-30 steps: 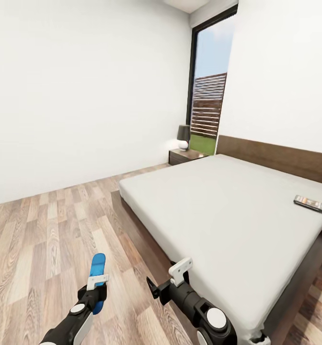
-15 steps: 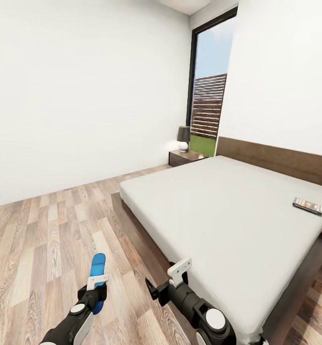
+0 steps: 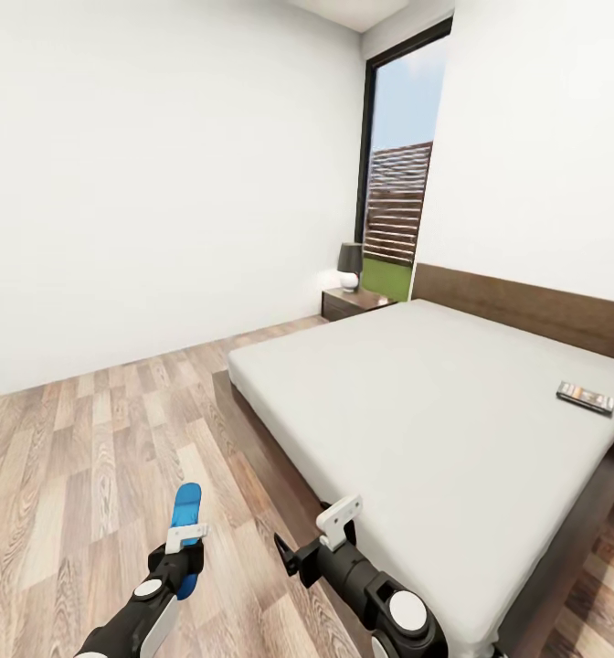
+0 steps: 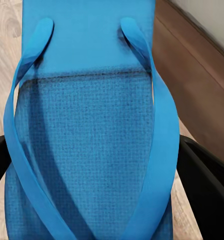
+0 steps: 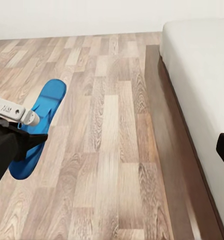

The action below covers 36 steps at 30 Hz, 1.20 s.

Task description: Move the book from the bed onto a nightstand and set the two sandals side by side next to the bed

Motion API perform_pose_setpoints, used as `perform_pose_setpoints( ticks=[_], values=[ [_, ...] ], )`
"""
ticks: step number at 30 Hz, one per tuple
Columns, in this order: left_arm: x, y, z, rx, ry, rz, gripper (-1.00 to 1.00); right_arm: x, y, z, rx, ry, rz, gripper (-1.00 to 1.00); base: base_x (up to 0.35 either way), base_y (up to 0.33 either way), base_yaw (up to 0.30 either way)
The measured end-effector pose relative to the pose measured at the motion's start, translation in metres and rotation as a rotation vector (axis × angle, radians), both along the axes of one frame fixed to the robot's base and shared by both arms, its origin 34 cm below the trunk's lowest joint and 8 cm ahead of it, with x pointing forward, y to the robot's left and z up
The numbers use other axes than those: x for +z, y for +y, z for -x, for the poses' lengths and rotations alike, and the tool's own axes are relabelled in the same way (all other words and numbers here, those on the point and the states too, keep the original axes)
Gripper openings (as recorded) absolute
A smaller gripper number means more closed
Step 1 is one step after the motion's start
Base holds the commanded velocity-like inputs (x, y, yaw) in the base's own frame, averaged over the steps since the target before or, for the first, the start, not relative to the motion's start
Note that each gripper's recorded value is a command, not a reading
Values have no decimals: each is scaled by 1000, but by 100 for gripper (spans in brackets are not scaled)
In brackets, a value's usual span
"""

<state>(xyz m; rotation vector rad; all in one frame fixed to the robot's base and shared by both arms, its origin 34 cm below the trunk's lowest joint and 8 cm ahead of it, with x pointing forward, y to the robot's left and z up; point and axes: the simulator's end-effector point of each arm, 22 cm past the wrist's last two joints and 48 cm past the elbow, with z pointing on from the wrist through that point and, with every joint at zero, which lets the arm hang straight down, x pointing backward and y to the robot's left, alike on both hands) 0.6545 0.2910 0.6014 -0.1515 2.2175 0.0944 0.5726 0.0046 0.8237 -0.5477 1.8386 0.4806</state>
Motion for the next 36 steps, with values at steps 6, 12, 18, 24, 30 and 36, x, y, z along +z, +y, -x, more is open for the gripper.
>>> perform_pose_setpoints(
  ticks=[6,12,18,24,30,36],
  values=[
    [11,0,-1,0,0,0,-100,10,1,-1,0,2,0,100,0,0,0],
    [21,0,-1,0,0,0,-100,20,1,-1,1,4,1,100,0,0,0],
    [31,0,-2,0,1,0,-100,28,1,-1,1,7,1,100,0,0,0],
    [41,0,-2,0,1,0,-100,38,1,-2,0,8,1,100,0,0,0],
    [51,0,-2,0,1,0,-100,48,1,-2,0,8,1,100,0,0,0],
    [60,0,-2,0,1,0,-100,57,1,-2,0,8,1,100,0,0,0]
  ],
)
